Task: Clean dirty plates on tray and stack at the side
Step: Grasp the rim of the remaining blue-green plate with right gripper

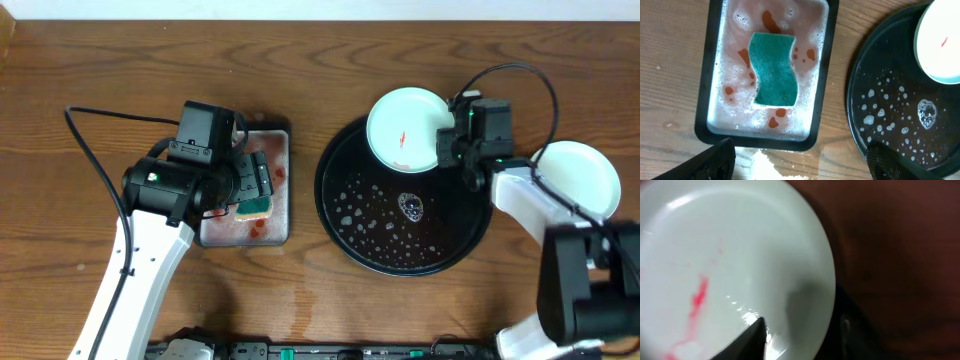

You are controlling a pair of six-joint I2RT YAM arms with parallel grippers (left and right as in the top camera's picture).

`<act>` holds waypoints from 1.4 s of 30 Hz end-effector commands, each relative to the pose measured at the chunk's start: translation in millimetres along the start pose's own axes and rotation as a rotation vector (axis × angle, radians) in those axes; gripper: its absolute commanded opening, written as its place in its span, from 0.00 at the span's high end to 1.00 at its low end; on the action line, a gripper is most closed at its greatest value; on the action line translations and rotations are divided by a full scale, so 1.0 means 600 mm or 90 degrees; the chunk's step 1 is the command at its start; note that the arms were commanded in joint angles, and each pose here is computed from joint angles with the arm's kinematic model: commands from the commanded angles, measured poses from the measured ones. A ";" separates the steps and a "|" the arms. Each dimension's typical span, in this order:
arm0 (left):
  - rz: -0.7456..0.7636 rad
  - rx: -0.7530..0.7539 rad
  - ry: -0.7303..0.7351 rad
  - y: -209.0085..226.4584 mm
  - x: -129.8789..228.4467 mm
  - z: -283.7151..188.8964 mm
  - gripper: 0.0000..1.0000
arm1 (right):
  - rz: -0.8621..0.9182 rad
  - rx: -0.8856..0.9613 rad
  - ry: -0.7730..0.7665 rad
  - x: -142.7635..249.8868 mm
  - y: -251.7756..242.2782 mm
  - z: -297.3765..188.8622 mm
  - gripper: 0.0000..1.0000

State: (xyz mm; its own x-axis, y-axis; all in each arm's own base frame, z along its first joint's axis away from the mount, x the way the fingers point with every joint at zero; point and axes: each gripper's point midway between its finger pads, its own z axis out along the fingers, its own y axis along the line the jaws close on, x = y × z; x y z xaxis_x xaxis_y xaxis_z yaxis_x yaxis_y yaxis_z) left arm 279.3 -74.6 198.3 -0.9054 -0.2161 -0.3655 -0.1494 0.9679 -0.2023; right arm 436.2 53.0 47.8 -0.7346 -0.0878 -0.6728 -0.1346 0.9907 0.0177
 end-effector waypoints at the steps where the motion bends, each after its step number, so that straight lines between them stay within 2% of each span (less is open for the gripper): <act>1: 0.004 0.003 -0.003 0.000 -0.002 -0.003 0.16 | 0.026 0.017 0.020 0.021 -0.014 0.020 0.65; 7: 0.004 0.003 -0.003 0.000 -0.002 -0.003 0.15 | 0.087 -0.007 0.046 0.040 -0.004 0.026 0.99; 13: 0.004 0.003 -0.003 0.000 -0.002 -0.003 0.16 | 0.152 -0.012 0.066 0.045 0.000 0.005 0.99; 17: 0.004 0.003 -0.003 0.000 -0.002 -0.003 0.16 | 0.201 -0.013 0.034 0.008 0.002 -0.049 0.99; 22: 0.004 0.003 -0.003 0.000 -0.002 -0.003 0.16 | 0.179 -0.052 -0.013 -0.033 0.021 -0.119 0.99; 23: 0.004 0.003 -0.003 0.000 -0.002 -0.003 0.16 | 0.159 -0.074 -0.012 -0.034 0.033 -0.123 0.94; 24: 0.004 0.003 -0.003 0.000 -0.002 -0.003 0.16 | 0.117 -0.107 -0.010 -0.034 0.052 -0.124 0.81; 25: 0.004 0.003 -0.003 0.000 -0.002 -0.003 0.16 | 0.081 -0.129 -0.006 -0.030 0.064 -0.121 0.72; 28: 0.004 0.003 -0.003 0.000 -0.002 -0.003 0.16 | -0.042 -0.165 0.023 0.001 0.087 -0.092 0.51; 30: 0.004 0.003 -0.003 0.000 -0.002 -0.003 0.16 | -0.086 -0.165 0.036 0.017 0.086 -0.066 0.44; 36: 0.004 0.003 -0.003 0.000 -0.002 -0.003 0.16 | -0.126 -0.126 0.034 0.040 0.059 0.021 0.40; 39: 0.004 0.003 -0.003 0.000 -0.002 -0.003 0.16 | -0.123 -0.145 0.035 0.054 0.066 0.046 0.50; 40: 0.004 0.003 -0.003 0.000 -0.002 -0.003 0.16 | -0.122 -0.148 0.043 0.061 0.068 0.051 0.56; 41: 0.004 0.003 -0.003 0.000 -0.002 -0.003 0.16 | -0.122 -0.149 0.050 0.068 0.068 0.054 0.72; 42: 0.004 0.003 -0.003 0.000 -0.002 -0.003 0.16 | -0.121 -0.147 0.056 0.072 0.068 0.057 0.97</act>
State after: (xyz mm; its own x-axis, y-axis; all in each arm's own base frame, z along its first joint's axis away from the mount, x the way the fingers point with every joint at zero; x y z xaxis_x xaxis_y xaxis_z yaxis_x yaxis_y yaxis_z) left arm 279.5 -74.7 198.4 -0.9051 -0.2162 -0.3661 -0.1492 0.9678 -0.2026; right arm 424.8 92.3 5.3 -0.7298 -0.2617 -0.6316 -0.3933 0.9164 0.0747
